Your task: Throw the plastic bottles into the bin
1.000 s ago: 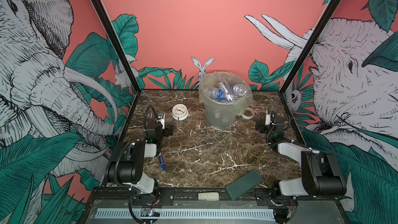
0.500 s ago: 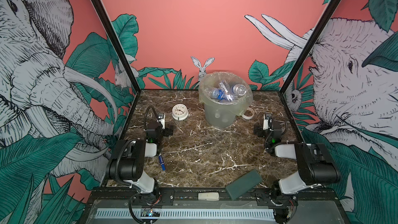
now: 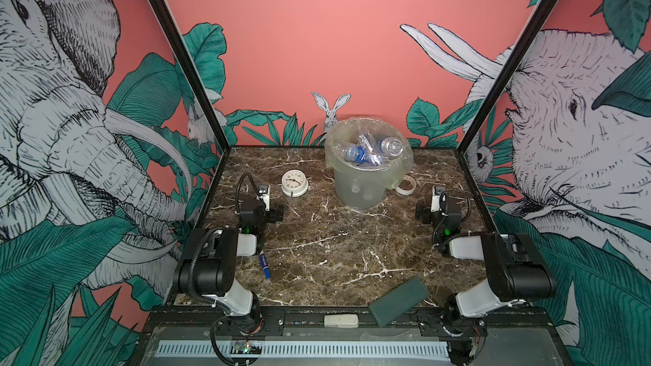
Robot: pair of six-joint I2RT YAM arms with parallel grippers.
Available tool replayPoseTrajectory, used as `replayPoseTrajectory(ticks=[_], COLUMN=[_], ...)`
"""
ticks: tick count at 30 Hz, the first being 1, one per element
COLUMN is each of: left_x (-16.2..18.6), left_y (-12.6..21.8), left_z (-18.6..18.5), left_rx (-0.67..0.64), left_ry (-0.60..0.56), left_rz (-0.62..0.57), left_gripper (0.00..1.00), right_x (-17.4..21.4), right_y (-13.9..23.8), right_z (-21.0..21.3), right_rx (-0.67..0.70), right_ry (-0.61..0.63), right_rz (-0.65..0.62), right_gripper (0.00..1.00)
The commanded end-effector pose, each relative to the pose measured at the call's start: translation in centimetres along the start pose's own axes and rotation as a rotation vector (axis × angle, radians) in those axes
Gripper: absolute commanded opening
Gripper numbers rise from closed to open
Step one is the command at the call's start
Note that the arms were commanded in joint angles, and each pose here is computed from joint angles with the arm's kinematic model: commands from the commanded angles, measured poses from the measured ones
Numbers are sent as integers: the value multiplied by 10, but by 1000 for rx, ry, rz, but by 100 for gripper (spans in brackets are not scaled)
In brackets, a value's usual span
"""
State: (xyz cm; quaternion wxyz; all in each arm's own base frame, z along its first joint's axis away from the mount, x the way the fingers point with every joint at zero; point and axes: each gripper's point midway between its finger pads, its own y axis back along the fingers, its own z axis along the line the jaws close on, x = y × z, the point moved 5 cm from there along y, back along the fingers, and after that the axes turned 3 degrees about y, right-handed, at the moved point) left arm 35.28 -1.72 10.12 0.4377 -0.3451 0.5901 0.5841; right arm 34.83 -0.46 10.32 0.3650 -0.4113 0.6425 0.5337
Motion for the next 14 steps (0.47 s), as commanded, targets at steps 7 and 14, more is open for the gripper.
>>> replayPoseTrajectory(ticks=[7,14], left_x=[-11,-11], left_y=[2,3], left_z=[1,1], left_rx=[2,1], left_ry=[-16,-17], left_rz=[-46,-46], left_gripper=[100,100], right_x=[-8,-9], right_y=[0,0], right_z=[-3,-3], right_rx=[17,17], right_ry=[-11,-11], right_rz=[-48,-50], right_gripper=[99,99])
